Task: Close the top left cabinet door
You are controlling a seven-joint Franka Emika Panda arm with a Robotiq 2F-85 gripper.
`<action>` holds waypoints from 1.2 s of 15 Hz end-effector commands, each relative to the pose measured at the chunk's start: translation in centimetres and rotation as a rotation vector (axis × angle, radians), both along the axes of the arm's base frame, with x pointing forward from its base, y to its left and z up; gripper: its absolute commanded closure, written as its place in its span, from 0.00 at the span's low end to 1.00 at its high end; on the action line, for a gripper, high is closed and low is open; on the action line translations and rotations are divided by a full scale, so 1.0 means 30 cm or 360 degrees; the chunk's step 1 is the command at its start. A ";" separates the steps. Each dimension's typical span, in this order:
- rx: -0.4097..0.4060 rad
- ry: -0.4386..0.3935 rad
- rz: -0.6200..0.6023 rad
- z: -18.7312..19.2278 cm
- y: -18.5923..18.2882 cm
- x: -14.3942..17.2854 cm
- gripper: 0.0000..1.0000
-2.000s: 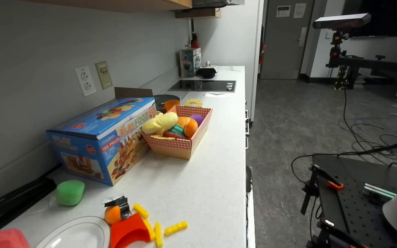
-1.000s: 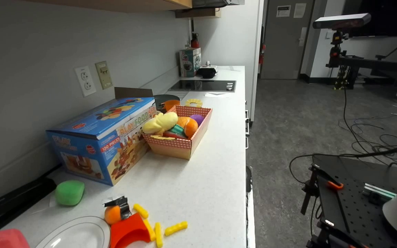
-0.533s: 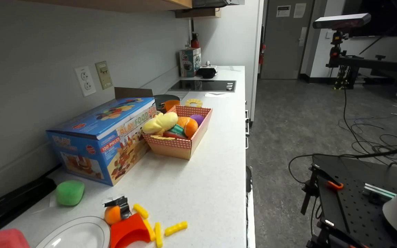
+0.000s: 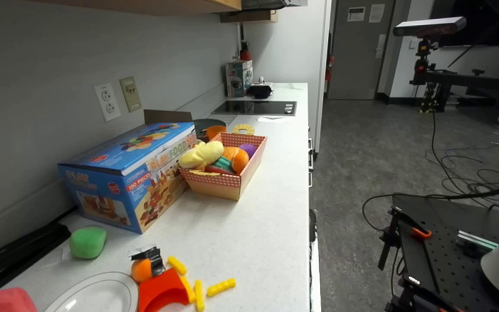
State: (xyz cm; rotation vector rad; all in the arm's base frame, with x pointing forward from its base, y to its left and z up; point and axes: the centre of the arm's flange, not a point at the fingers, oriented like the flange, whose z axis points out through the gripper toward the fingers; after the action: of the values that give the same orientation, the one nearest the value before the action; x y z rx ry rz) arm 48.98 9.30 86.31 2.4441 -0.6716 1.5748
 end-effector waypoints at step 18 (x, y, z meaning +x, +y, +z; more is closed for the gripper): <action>0.0089 0.0391 -0.0211 -0.230 0.106 -0.430 0.00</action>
State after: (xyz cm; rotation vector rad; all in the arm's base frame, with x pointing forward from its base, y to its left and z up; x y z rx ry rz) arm 38.80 11.86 81.11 2.5279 -0.7694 1.2223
